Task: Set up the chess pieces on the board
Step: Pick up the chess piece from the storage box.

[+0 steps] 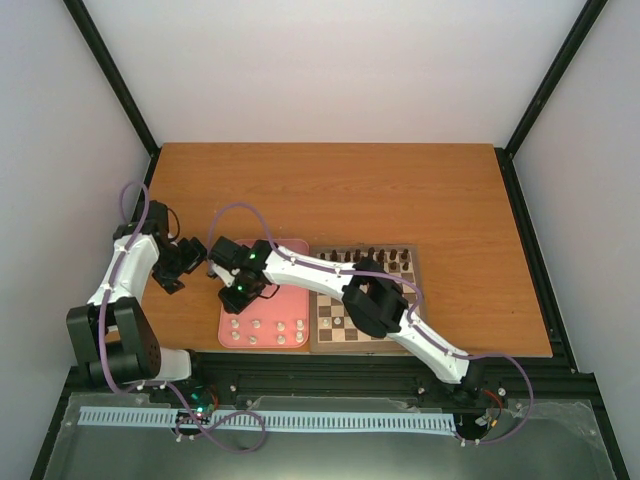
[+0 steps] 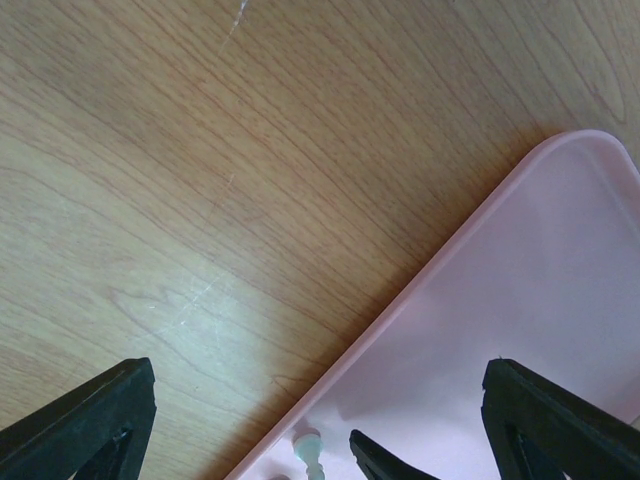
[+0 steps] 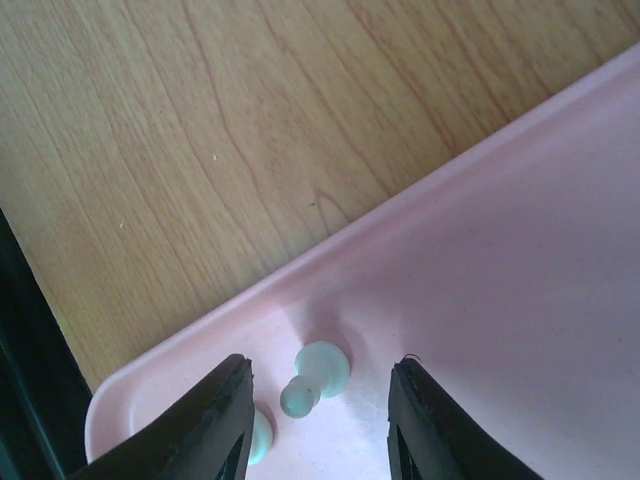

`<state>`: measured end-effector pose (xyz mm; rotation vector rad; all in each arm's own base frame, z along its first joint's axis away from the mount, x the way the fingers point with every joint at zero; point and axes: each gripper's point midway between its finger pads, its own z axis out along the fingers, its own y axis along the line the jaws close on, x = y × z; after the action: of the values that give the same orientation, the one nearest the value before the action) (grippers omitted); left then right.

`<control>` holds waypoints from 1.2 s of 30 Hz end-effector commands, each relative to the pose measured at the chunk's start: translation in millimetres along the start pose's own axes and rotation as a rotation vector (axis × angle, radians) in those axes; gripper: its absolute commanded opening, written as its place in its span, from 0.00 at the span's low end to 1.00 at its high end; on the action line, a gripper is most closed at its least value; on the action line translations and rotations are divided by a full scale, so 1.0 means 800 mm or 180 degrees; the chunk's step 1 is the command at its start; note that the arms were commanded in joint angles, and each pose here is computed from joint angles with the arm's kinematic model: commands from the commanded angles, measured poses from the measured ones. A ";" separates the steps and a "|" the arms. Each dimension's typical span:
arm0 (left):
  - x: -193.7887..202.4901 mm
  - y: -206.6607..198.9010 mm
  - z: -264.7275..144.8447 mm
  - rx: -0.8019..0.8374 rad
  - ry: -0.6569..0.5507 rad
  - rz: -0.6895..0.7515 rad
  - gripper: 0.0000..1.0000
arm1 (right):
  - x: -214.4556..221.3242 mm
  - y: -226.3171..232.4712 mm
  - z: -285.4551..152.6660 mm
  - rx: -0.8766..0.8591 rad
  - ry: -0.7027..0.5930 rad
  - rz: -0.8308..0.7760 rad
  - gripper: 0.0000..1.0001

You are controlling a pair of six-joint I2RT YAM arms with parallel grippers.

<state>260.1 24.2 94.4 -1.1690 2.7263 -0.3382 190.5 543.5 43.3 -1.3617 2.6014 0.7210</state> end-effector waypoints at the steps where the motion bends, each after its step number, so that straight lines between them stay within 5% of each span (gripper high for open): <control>1: -0.013 -0.010 -0.007 0.0069 -0.0082 -0.0040 1.00 | -0.002 0.000 0.008 -0.0003 0.0015 -0.0025 0.36; 8: -0.013 -0.008 -0.007 0.0045 -0.0078 -0.0037 1.00 | -0.001 -0.005 0.017 -0.0033 0.0068 0.0008 0.33; 24: -0.012 -0.007 -0.007 0.0049 -0.0078 -0.0036 1.00 | 0.000 -0.025 0.006 0.0205 0.0057 0.0068 0.03; 36: -0.012 -0.009 -0.008 0.0064 -0.0081 -0.0035 1.00 | -0.020 -0.102 -0.156 0.0776 -0.0684 0.0639 0.03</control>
<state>262.9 25.6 93.0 -1.1722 2.7206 -0.3327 233.7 494.7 53.4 -1.1724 2.6552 0.5276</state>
